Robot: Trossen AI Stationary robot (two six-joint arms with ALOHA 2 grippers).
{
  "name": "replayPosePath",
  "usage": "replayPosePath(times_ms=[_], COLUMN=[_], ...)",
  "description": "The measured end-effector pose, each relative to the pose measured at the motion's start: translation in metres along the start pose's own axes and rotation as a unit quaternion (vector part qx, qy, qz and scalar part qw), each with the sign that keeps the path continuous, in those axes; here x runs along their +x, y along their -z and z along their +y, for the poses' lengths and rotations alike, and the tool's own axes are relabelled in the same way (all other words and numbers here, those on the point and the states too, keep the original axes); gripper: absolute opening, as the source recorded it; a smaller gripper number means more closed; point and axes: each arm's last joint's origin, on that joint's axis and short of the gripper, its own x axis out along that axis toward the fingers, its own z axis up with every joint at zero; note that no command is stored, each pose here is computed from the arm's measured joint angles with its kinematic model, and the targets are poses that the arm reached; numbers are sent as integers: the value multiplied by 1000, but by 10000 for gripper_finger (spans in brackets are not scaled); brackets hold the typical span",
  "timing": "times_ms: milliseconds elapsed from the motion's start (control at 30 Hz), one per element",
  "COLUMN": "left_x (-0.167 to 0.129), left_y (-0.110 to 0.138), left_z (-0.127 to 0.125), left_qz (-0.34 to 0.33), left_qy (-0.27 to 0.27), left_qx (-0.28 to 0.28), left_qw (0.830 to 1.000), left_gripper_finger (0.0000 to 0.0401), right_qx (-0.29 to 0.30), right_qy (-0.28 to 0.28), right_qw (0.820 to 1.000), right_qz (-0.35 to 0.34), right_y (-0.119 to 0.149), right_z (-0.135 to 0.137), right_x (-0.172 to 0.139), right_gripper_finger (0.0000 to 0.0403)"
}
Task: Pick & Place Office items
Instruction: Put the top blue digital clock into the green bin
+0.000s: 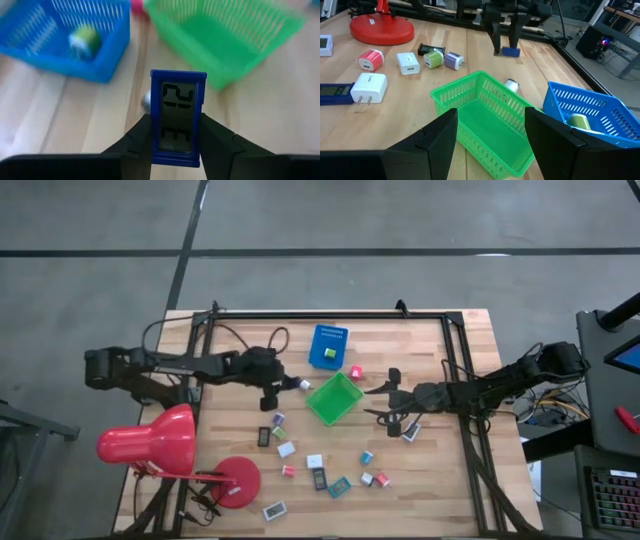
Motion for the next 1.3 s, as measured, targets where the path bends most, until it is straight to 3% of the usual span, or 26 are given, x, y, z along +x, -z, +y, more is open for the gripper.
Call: replayPosePath(times_ms=[267,467,667,1100,1300], left_x=[-6,1,22,69,96], left_y=[3,2,-6,-38,-48], left_z=[-4,-9,-12,-14,-17], left_qz=[-167,-223,-214,-196,-113], left_qy=[16,41,67,151,161], left_qx=[-3,-3,0,-4,-15], left_qw=[986,974,974,969,980], left_gripper_finger=[120,120,120,120,120], right_qx=[-3,-1,13,20,21], right_qy=[5,14,25,30,30], right_qw=[999,994,984,985,985], right_qz=[-41,-111,-173,-171,-169], right_y=[-5,-7,-7,-7,-6], right_z=[-1,-3,-6,-7,-7], right_x=[-1,-8,-17,-16,-16], right_gripper_finger=[224,224,224,224,224])
